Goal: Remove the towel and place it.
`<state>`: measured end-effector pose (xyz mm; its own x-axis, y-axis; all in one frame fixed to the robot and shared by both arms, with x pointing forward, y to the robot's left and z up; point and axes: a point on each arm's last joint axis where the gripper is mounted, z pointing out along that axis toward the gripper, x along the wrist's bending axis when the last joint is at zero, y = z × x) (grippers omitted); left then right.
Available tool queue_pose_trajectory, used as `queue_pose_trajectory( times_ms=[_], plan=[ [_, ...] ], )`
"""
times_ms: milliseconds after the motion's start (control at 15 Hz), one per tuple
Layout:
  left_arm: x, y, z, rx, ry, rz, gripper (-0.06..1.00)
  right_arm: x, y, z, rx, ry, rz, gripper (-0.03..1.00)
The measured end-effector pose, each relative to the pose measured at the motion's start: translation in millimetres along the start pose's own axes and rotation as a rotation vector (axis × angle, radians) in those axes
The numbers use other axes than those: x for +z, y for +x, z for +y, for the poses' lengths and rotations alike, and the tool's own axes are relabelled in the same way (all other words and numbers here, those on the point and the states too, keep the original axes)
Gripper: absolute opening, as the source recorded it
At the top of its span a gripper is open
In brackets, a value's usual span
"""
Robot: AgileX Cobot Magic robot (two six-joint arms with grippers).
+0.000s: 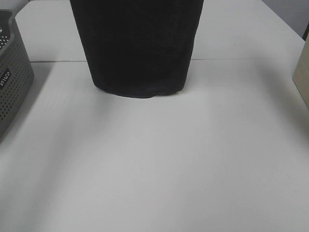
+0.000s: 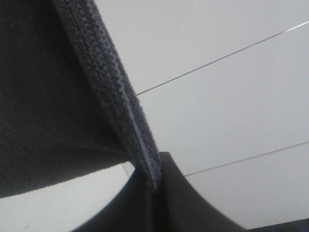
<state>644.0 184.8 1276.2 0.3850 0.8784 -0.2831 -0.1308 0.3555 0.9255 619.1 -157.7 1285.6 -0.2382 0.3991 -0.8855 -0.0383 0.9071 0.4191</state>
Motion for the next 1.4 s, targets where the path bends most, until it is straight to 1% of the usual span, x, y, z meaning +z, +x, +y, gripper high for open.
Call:
queue_pose_trajectory(
  times_ms=[67,267,400,600,667,867,1000,1200,1333,1400],
  plan=[
    [-0.4,-1.6,1.3,0.007,0.000,-0.012,0.00,-6.3,-0.6,-3.9,0.029,0.040,0.034,0.01],
    [-2.5,-5.9,4.2,0.013,0.002,-0.039,0.00,-26.8,-8.3,-5.3,0.068,0.060,0.062,0.01],
    [-6.9,-12.6,10.1,0.016,0.001,-0.077,0.00,-41.0,-16.4,-5.5,0.079,0.056,0.052,0.01],
    [-13.4,-18.7,20.2,0.018,-0.015,-0.101,0.00,-52.0,-23.9,-4.7,0.087,0.038,0.029,0.01],
    [-13.7,-18.3,21.8,0.013,-0.022,-0.093,0.00,-52.5,-25.1,-3.8,0.087,0.028,0.019,0.01],
    [-13.4,-13.6,24.1,-0.005,-0.050,-0.032,0.00,-52.5,-30.9,1.5,0.093,-0.033,-0.043,0.01],
    [-13.4,-11.4,25.0,-0.008,-0.061,-0.004,0.00,-48.9,-31.5,5.7,0.110,-0.071,-0.073,0.01],
    [-12.8,-5.8,25.7,-0.009,-0.082,0.052,0.00,-31.9,-23.6,8.1,0.100,-0.087,-0.078,0.01],
    [-8.0,1.4,18.6,-0.023,-0.084,0.106,0.00,-19.9,-17.1,10.6,0.093,-0.103,-0.081,0.01],
    [-4.6,6.6,13.2,-0.046,-0.087,0.143,0.00,-15.3,-15.3,12.6,0.087,-0.119,-0.093,0.01]
  ],
)
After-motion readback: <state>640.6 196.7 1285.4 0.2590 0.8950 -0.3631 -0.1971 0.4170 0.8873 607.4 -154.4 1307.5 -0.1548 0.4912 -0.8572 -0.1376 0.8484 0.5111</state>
